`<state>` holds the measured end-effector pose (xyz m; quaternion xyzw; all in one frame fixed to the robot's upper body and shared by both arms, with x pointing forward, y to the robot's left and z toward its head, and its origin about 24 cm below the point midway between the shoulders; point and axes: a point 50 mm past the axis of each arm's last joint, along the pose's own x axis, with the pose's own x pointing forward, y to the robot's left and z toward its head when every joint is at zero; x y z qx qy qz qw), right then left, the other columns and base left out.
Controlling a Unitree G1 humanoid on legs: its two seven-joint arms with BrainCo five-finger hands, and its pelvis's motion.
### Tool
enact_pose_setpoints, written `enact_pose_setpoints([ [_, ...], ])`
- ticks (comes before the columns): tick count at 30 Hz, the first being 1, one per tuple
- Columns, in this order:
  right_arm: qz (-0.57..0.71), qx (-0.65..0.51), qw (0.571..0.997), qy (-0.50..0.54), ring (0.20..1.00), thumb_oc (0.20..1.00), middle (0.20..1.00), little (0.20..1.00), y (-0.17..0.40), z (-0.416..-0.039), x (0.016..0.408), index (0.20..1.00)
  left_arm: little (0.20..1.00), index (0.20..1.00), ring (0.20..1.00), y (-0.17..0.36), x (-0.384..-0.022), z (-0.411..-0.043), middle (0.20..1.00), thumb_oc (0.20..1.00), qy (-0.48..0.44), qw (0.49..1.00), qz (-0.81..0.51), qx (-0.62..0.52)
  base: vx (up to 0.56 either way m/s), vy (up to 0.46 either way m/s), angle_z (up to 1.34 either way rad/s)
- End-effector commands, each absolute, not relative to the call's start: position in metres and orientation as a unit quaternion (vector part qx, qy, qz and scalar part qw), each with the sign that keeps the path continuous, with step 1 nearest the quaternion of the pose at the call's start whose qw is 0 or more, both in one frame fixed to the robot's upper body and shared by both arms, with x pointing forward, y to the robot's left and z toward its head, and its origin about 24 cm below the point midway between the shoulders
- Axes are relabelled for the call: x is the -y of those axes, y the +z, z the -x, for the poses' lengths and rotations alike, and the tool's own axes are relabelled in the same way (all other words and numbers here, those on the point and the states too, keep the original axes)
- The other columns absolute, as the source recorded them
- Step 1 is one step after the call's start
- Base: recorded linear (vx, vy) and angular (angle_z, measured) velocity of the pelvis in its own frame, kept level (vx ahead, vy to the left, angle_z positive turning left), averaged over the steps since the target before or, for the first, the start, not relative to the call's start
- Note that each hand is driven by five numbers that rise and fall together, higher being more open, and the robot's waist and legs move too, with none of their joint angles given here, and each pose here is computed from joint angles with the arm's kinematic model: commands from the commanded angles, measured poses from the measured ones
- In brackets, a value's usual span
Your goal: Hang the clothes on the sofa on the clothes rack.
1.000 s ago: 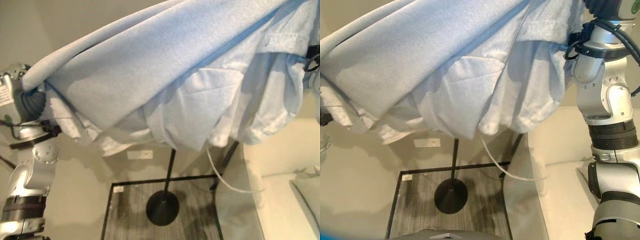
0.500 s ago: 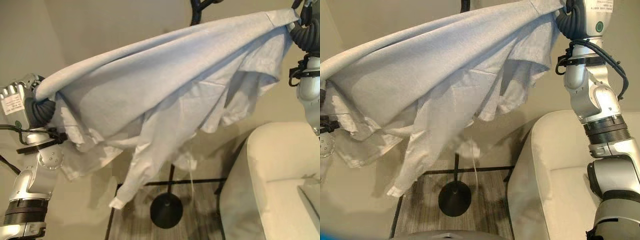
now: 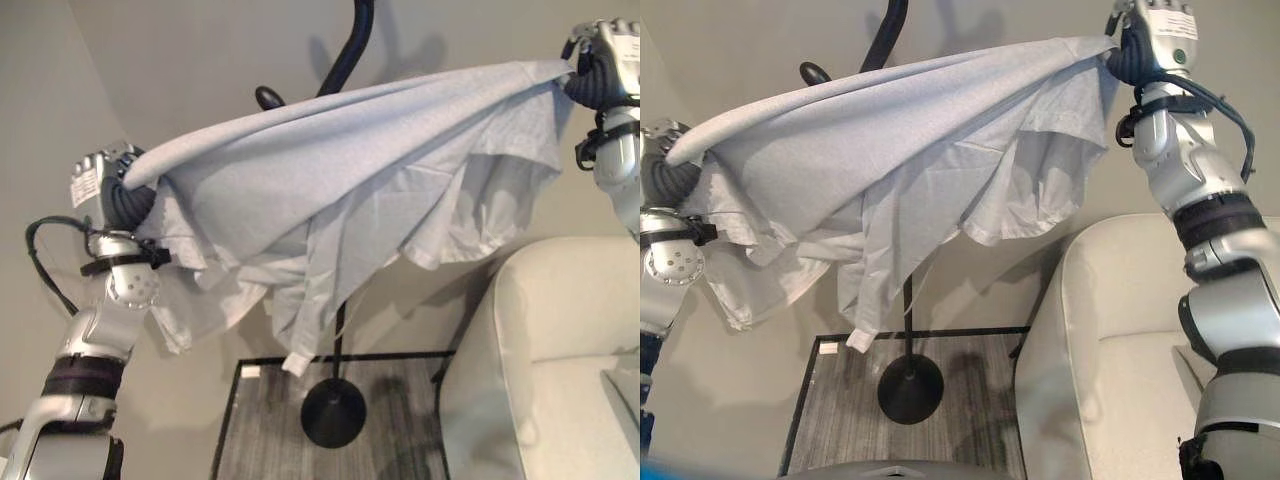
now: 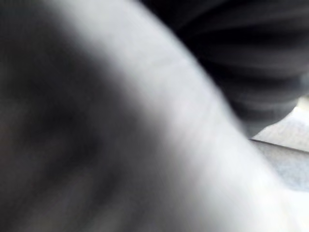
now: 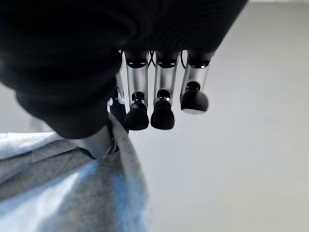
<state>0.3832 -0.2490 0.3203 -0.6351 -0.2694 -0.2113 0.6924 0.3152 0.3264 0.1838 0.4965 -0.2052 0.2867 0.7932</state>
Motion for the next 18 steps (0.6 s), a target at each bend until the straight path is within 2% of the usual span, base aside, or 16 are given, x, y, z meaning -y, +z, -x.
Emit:
enact_pose_setpoints([
  [1,0.625,0.192,0.680,-0.332,0.200,0.200,0.200,0.200,0.356,-0.364,0.312,0.200,0.200,0.200,0.200,0.203,-0.377,-0.304,0.200,0.200,0.371,0.783,-0.480,0.138,0.04,-0.015,0.08],
  [7,0.634,0.130,0.698,-0.306,0.200,0.200,0.200,0.200,0.325,-0.376,0.316,0.200,0.200,0.200,0.200,0.177,-0.361,-0.322,0.200,0.200,0.306,0.808,-0.495,0.086,0.02,-0.026,0.07],
  [11,0.642,0.073,0.723,-0.245,0.200,0.200,0.200,0.200,0.264,-0.387,0.311,0.200,0.200,0.200,0.200,0.147,-0.345,-0.321,0.200,0.200,0.262,0.839,-0.473,0.064,-0.01,-0.008,0.02],
  [12,0.634,0.043,0.744,-0.208,0.200,0.200,0.200,0.200,0.229,-0.390,0.304,0.200,0.200,0.200,0.200,0.129,-0.337,-0.319,0.200,0.200,0.245,0.855,-0.453,0.050,-0.02,-0.008,0.04],
  [13,0.634,0.042,0.744,-0.207,0.200,0.200,0.200,0.200,0.228,-0.390,0.304,0.200,0.200,0.200,0.200,0.129,-0.338,-0.318,0.200,0.200,0.244,0.855,-0.454,0.049,0.00,0.000,0.00],
  [14,0.630,0.015,0.760,-0.161,0.200,0.200,0.200,0.200,0.190,-0.392,0.291,0.200,0.200,0.200,0.200,0.108,-0.330,-0.315,0.200,0.200,0.232,0.874,-0.426,0.029,0.00,0.000,0.00],
  [15,0.630,0.014,0.760,-0.160,0.200,0.200,0.200,0.200,0.188,-0.392,0.291,0.200,0.200,0.200,0.200,0.107,-0.330,-0.314,0.200,0.200,0.231,0.874,-0.427,0.027,0.00,0.000,0.00],
  [18,0.613,-0.013,0.786,-0.076,0.200,0.200,0.200,0.200,0.128,-0.388,0.257,0.200,0.200,0.200,0.200,0.076,-0.318,-0.307,0.200,0.200,0.227,0.902,-0.367,-0.007,0.00,-0.008,0.03],
])
